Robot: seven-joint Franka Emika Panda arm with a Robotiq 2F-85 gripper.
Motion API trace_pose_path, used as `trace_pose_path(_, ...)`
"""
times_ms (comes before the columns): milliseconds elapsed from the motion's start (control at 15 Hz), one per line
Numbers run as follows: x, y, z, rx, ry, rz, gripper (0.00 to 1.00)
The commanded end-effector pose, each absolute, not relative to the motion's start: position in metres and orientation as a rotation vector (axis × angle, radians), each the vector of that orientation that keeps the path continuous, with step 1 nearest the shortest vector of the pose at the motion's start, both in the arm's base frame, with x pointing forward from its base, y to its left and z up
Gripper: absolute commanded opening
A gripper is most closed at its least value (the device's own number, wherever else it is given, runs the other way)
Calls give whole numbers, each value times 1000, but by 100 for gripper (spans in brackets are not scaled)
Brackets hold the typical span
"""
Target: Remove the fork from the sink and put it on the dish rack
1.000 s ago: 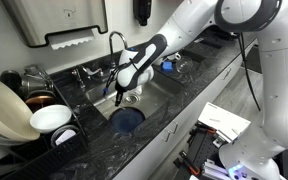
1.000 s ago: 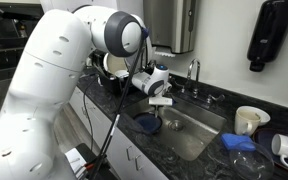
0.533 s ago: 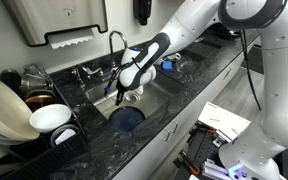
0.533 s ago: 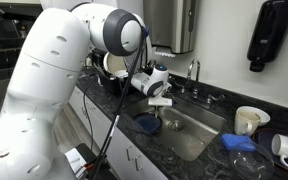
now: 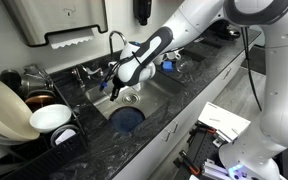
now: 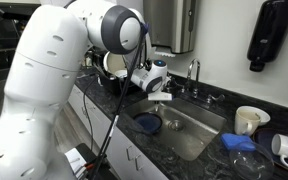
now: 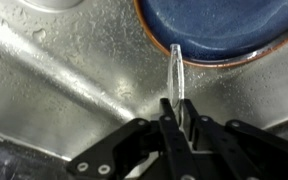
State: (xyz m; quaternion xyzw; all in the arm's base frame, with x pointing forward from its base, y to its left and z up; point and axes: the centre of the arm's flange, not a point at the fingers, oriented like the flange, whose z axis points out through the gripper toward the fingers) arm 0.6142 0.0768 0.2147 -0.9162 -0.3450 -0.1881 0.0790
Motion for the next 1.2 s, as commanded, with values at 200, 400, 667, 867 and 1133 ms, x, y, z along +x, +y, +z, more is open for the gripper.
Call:
trace_pose_path(200,579,93,292,-2546,-1247,-719,4)
trace_pose_path(400,566,112,311,-2429,-1325,-796,4)
trace_pose_path(667,560,125,341,-2301,-1353,-917,4)
trace_pose_path(867,557,131,358,-2233,-1363,-961,4)
trace_pose_path(1133,536,157,379,-2103,-1444,-1010,4)
